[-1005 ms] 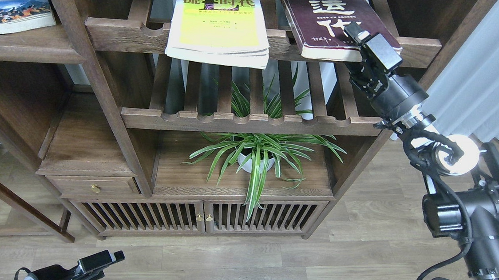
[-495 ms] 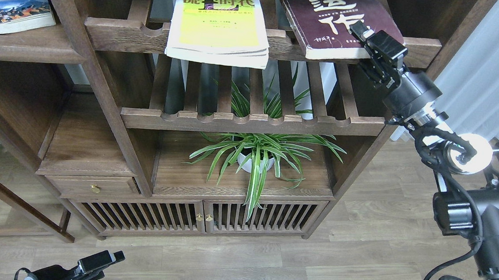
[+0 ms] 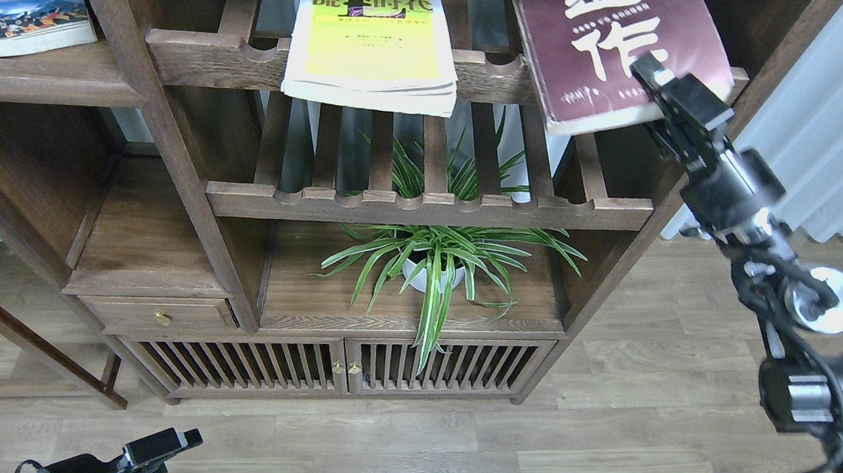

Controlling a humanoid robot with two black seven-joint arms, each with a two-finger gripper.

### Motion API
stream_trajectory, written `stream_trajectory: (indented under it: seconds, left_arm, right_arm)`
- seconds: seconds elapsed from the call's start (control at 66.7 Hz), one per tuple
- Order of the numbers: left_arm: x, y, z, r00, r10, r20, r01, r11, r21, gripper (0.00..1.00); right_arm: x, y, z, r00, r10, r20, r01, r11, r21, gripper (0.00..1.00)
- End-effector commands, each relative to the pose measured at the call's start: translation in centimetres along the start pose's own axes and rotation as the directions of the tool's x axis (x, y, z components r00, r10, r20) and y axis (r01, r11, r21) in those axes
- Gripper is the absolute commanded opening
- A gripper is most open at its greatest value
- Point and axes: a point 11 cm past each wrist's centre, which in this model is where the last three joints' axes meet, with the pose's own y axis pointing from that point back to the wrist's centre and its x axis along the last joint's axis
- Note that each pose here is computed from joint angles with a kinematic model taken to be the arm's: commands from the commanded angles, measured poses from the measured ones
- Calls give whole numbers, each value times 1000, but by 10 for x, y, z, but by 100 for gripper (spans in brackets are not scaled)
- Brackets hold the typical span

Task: Organize books on shelf
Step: 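Grasp the maroon book's edge with the right gripper and pull it out, then lower the maroon book toward the left gripper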

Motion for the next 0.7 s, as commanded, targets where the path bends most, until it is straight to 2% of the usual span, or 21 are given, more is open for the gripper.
stream_trajectory:
  seconds: [0.0, 0.195, 0.33, 0.345, 0.69]
  left_arm:
    - [0, -5, -3, 1000, -1, -8, 1, 1000, 1, 100]
    - [-9, -17, -12, 999, -28, -19, 28, 1000, 10, 99]
    - [-11, -20, -15, 999, -35, -29, 36, 999, 10, 99]
    - [-12, -21, -15, 999, -39, -33, 39, 999, 7, 99]
    - [-19, -21, -2, 996, -69, -55, 67, 997, -47, 99]
  right_arm:
    - [18, 35, 10, 996, 78, 47, -78, 997, 9, 1]
    - [51, 98, 52, 961, 235, 147, -236, 972, -14, 1]
    - [62, 115, 84, 936, 259, 239, -267, 964, 2, 0]
    - [65, 118, 99, 925, 260, 278, -272, 962, 4, 0]
    - [67, 102, 168, 887, 269, 374, -240, 963, -122, 0]
